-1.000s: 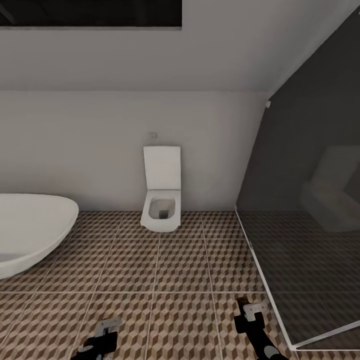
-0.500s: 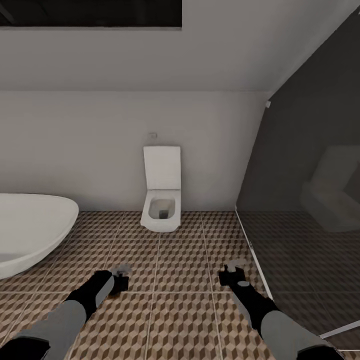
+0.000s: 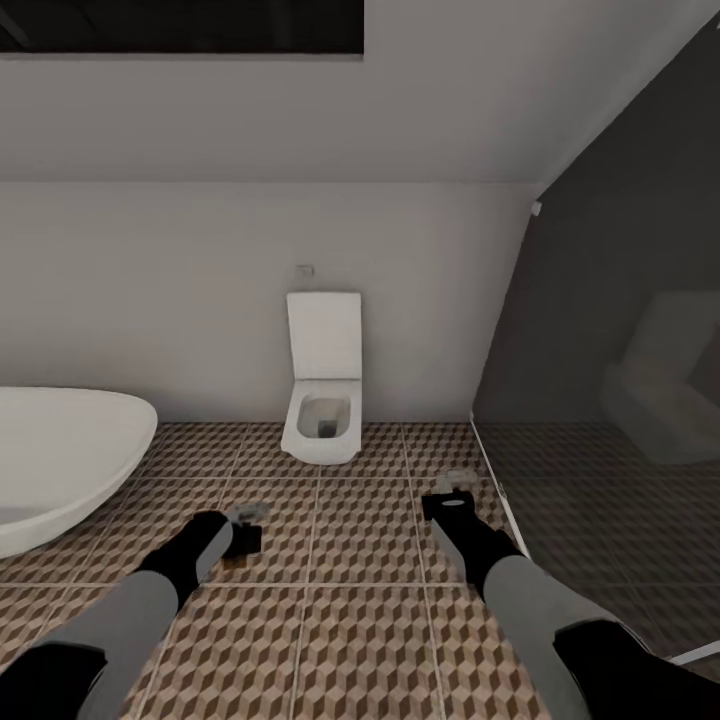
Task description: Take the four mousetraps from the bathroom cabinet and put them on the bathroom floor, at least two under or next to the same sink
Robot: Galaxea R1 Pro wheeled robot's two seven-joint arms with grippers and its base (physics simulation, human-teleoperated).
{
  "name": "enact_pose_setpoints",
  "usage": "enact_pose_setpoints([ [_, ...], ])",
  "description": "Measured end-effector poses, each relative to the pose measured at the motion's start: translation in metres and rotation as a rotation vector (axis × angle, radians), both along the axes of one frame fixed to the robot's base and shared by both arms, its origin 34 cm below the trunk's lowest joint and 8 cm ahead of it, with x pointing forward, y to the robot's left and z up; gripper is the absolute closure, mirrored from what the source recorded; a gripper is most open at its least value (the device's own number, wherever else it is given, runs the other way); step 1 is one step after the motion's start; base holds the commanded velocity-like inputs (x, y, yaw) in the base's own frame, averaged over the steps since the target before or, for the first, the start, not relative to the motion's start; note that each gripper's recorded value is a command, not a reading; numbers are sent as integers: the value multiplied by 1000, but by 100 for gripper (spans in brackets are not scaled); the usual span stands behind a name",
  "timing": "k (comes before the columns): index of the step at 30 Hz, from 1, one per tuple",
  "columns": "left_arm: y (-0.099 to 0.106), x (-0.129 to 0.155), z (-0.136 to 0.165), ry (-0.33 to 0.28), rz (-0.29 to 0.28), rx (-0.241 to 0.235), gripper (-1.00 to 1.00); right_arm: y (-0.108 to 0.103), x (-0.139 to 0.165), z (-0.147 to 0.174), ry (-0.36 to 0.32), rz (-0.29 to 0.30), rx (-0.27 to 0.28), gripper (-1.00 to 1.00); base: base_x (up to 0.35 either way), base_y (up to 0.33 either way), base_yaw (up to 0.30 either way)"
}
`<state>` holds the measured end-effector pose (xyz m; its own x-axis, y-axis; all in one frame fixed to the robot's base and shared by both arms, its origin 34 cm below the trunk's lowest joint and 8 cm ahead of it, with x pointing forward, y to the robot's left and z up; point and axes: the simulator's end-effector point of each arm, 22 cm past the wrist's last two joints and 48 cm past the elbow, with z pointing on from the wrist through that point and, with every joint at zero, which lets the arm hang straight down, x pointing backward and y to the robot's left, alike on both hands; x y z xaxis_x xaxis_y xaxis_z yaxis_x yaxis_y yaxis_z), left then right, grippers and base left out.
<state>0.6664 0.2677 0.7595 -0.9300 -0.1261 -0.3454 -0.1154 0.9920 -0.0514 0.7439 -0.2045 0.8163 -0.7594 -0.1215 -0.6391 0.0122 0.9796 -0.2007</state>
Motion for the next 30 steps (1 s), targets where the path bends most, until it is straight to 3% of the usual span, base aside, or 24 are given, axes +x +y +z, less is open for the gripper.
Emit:
enact_pose_setpoints([
  [9,-7,5,5,-5,-4,-13,100,8,-1,-2,29,-104,135,100,0,0,0],
  [14,-29,3,3,5,-23,-27,100,10,-5,-6,49,-107,145,100,0,0,0],
  [18,-25,-1,1,15,-15,-5,100,4,-32,-32,125,-106,117,100,0,0,0],
  [22,-22,-1,0,9,-7,13,100,7,-47,-48,118,-79,127,100,0,0,0],
  [24,-19,-1,-5,-11,3,23,100,17,-49,-52,94,-24,149,100,0,0,0],
  [26,-14,6,-7,-78,20,39,100,23,-49,-52,82,41,138,100,0,0,0],
  [30,4,26,-1,-268,70,76,100,26,-49,-52,78,65,131,100,0,0,0],
])
